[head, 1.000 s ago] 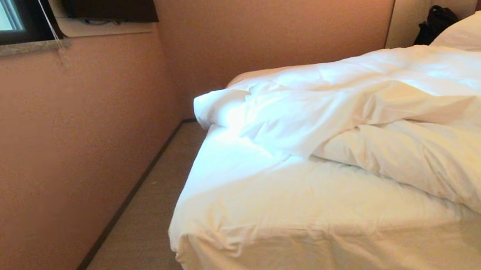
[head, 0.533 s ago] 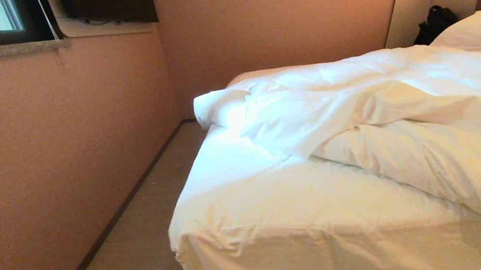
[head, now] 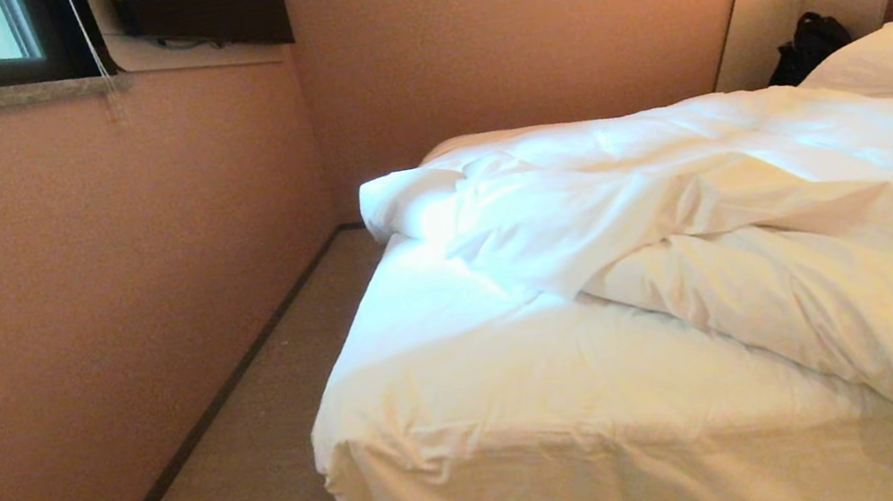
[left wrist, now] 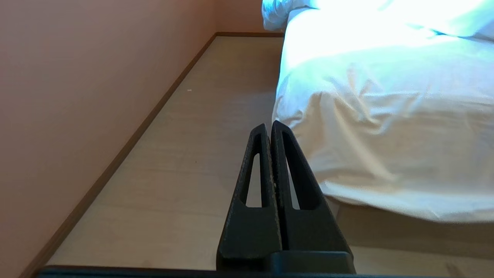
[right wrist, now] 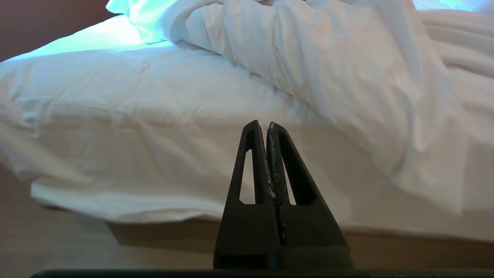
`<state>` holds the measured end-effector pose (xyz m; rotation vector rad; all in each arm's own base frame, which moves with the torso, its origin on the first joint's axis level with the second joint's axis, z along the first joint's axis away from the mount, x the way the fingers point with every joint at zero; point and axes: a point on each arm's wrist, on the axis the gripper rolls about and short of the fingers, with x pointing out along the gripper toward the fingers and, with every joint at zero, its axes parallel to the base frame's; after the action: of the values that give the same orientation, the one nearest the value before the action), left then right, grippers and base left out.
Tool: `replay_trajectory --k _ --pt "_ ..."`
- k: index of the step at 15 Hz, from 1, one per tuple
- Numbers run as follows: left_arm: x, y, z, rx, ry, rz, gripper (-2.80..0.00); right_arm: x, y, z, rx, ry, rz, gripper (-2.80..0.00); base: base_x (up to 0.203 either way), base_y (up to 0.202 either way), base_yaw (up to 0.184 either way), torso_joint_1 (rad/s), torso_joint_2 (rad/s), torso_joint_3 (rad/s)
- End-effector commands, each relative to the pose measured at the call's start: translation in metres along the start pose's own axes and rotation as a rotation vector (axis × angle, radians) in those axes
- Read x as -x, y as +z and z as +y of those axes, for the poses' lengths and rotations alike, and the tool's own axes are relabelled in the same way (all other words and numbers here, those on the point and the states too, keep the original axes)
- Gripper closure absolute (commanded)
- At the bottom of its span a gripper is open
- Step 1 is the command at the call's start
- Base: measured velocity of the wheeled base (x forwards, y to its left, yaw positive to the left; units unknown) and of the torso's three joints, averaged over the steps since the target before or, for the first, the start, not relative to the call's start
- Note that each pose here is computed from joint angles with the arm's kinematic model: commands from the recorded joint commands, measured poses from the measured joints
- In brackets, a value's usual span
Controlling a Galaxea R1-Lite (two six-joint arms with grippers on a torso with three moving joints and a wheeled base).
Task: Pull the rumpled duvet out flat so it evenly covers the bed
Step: Hold the folded corner of the quilt
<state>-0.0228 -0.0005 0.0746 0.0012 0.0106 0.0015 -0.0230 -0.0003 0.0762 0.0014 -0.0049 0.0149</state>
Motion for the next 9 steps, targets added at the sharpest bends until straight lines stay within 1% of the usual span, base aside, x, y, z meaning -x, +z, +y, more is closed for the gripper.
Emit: replay_trajectory --k 1,3,4,9 --pt "0.0 0.0001 0.0 0.0 0.0 0.002 0.0 -0.0001 -0.0001 0.0 0.0 0.0 0.002 0.0 0.185 0.0 0.0 0.002 0.0 0.002" --pt "0.0 0.0001 0.0 0.003 0.0 0.002 0.0 -0.0001 0.0 0.0 0.0 0.0 0.002 0.0 0.186 0.0 0.0 0.005 0.0 0.002" --pt "-0.0001 -0.0003 0.0 0.001 0.0 0.003 0.0 0.0 0.0003 0.0 0.0 0.0 0.0 0.0 0.127 0.0 0.003 0.012 0.01 0.001" --pt "0.0001 0.0 0.0 0.001 0.0 0.0 0.0 -0.0001 -0.0001 0.0 0.0 0.0 0.002 0.0 0.0 0.0 0.0 0.0 0.0 0.0"
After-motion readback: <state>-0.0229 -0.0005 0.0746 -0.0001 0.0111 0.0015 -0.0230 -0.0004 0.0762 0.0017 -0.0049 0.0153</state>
